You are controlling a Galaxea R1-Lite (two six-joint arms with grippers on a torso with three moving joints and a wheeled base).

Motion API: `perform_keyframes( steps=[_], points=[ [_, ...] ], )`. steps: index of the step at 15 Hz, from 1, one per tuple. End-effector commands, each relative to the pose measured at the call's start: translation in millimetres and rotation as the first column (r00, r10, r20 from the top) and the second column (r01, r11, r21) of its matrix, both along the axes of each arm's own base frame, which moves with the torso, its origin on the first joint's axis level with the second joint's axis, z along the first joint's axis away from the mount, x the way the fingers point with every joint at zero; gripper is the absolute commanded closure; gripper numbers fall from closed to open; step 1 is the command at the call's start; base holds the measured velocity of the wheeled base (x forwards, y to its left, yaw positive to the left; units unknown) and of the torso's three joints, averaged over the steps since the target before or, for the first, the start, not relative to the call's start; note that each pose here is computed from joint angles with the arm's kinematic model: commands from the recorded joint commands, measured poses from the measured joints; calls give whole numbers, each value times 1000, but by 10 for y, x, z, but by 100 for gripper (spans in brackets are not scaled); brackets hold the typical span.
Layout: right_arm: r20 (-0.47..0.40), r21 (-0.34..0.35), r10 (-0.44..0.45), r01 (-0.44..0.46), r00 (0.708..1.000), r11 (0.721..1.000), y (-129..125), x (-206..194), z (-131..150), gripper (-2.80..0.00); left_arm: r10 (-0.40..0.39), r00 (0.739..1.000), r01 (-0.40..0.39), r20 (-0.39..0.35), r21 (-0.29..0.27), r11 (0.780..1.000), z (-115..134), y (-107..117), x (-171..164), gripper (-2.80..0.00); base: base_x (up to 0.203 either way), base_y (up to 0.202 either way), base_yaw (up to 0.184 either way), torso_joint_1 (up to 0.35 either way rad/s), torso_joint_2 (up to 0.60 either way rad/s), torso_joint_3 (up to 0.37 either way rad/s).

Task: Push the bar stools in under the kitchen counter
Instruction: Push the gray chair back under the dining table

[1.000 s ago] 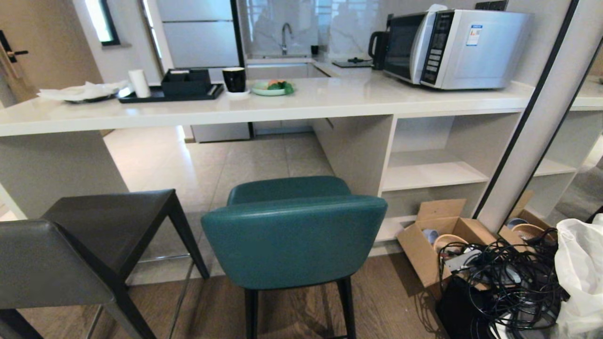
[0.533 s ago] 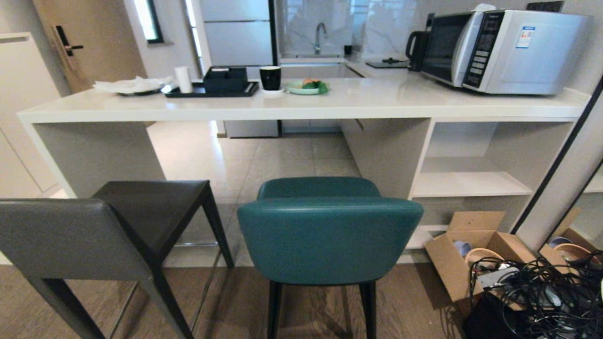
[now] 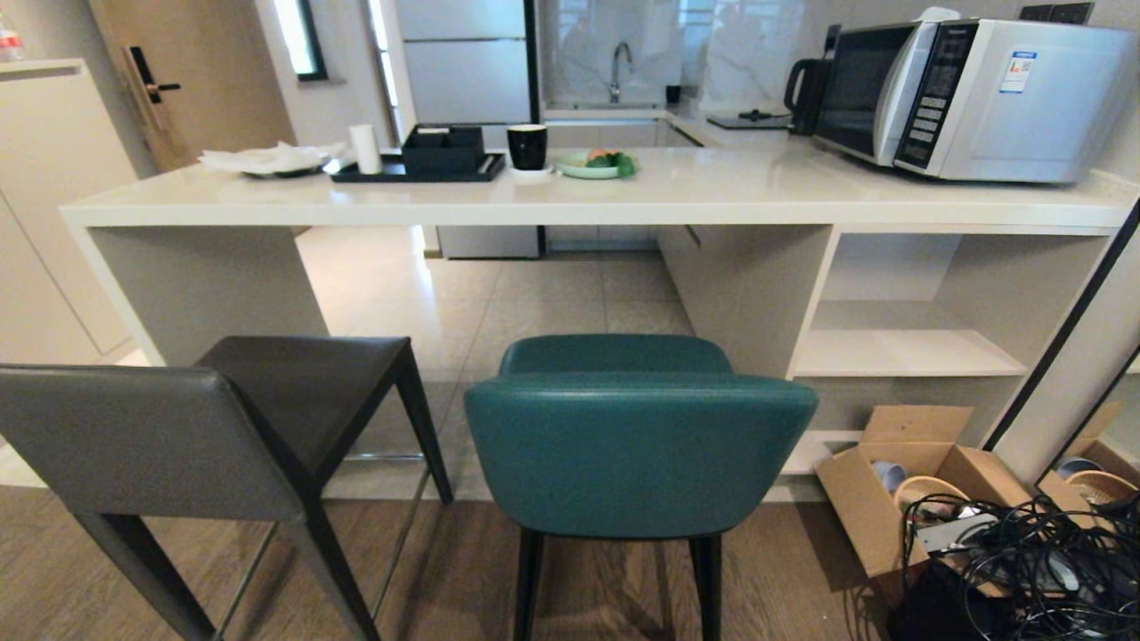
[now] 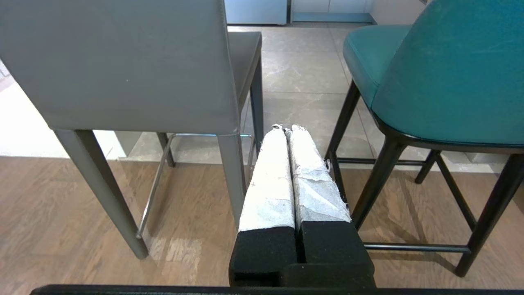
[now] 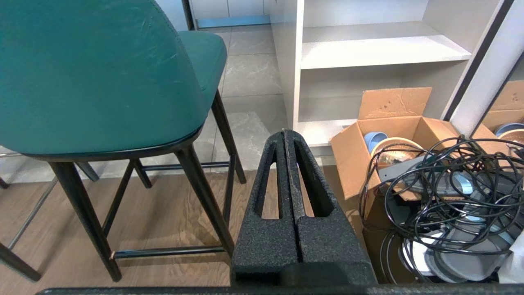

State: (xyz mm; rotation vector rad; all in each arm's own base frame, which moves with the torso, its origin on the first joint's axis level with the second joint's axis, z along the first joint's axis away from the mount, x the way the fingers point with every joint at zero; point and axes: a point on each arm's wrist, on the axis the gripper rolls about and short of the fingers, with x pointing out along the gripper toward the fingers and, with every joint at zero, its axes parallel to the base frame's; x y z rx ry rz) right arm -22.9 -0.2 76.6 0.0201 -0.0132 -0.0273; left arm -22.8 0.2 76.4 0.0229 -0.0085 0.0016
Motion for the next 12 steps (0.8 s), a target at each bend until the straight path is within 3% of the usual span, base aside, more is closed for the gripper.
perform_keyframes(
  steps=[1,5,12],
  points=[
    [-1,0,0,0,1000,1000,0,1,1,0,0,1000,0,-1,1,1000,1,0,1,0,0,0,0,0,0,0],
    [-1,0,0,0,1000,1000,0,1,1,0,1,1000,-1,-2,-6,1000,1,0,2,0,0,20,-4,1,0,0],
    [1,1,0,0,1000,1000,0,0,1,0,2,1000,-2,-1,-8,1000,1,1,1,0,0,188,-3,2,1,5]
  ],
)
